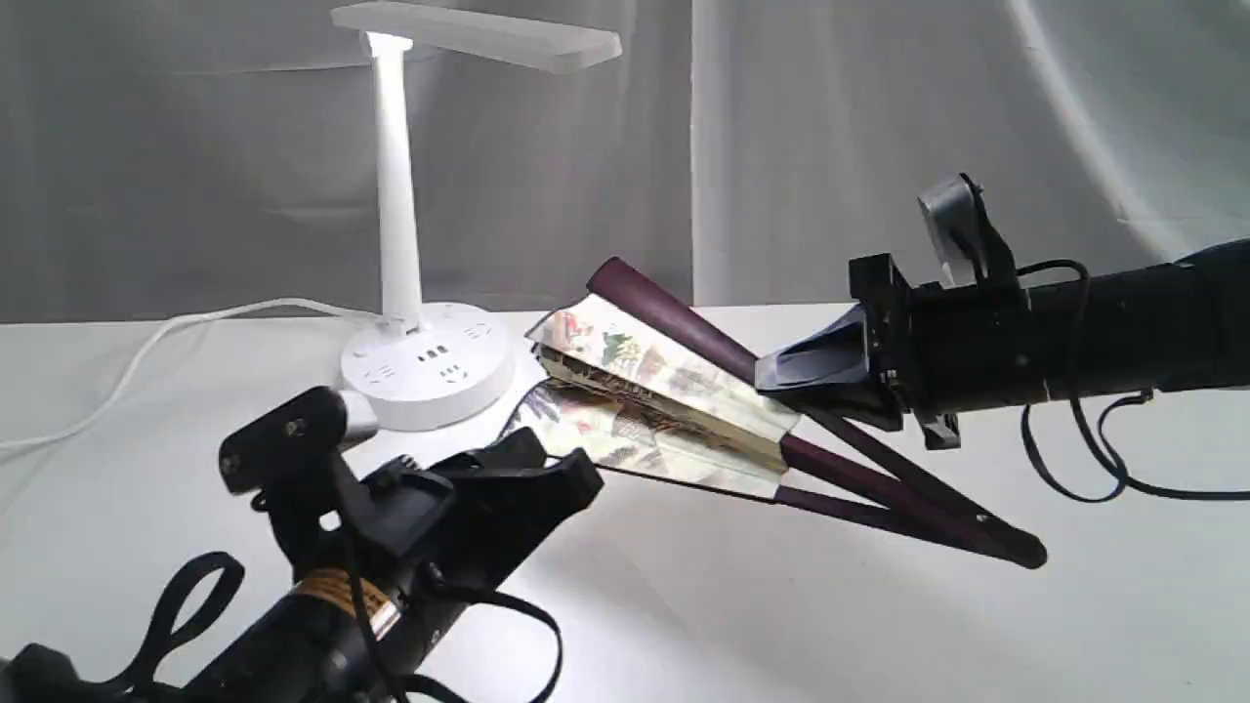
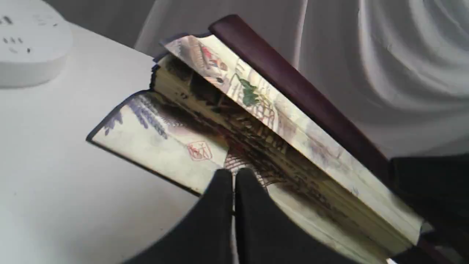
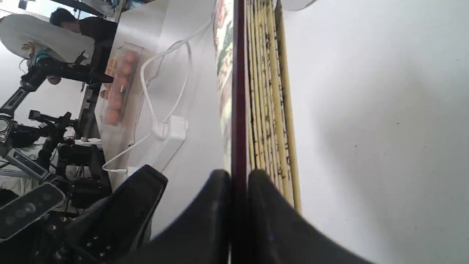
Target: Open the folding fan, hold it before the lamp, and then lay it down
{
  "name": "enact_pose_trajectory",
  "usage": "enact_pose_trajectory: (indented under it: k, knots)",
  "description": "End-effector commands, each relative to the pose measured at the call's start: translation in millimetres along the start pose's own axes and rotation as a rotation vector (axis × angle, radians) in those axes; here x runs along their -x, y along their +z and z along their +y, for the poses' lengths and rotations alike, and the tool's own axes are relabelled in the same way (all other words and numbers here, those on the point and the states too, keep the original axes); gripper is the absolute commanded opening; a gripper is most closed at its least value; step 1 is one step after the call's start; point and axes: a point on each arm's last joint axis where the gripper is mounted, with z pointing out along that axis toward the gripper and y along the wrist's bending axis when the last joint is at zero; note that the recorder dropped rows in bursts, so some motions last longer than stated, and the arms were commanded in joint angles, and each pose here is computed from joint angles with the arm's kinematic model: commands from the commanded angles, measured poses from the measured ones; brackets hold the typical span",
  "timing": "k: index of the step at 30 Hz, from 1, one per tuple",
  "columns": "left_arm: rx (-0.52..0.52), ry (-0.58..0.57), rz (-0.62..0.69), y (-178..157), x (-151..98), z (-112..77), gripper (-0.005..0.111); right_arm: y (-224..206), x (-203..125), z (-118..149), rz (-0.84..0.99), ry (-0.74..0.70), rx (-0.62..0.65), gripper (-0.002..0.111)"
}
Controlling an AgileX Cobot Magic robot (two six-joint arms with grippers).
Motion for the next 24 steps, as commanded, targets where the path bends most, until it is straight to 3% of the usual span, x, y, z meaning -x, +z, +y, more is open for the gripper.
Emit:
enact_pose_trajectory:
  k: [1,7,14,17,24]
  knots:
    - [0.007,-0.184,-0.018,-2.1,1.1,9.8,0.005,-2.9,1.7,7.0,-0.020,-0.004,0.041,0.000]
    - [-0.020,-0.550,0.051,12.6,-2.6,29.6,0.027,-3.2,1.5,11.8,-0.018,-0.001,0.093,0.000]
    - [-0.186,-0.784,0.046,34.7,5.2,55.2,0.049,-3.3,1.2,12.5,-0.016,-0.001,0.101,0.000]
    - [-0.201,-0.875,0.075,43.6,3.3,63.4,0.056,-3.4,1.6,13.3,-0.020,0.003,0.110,0.000]
    - [-0.229,-0.997,0.147,63.3,-8.0,67.1,0.060,-3.6,1.8,15.5,-0.022,0.008,0.134,0.000]
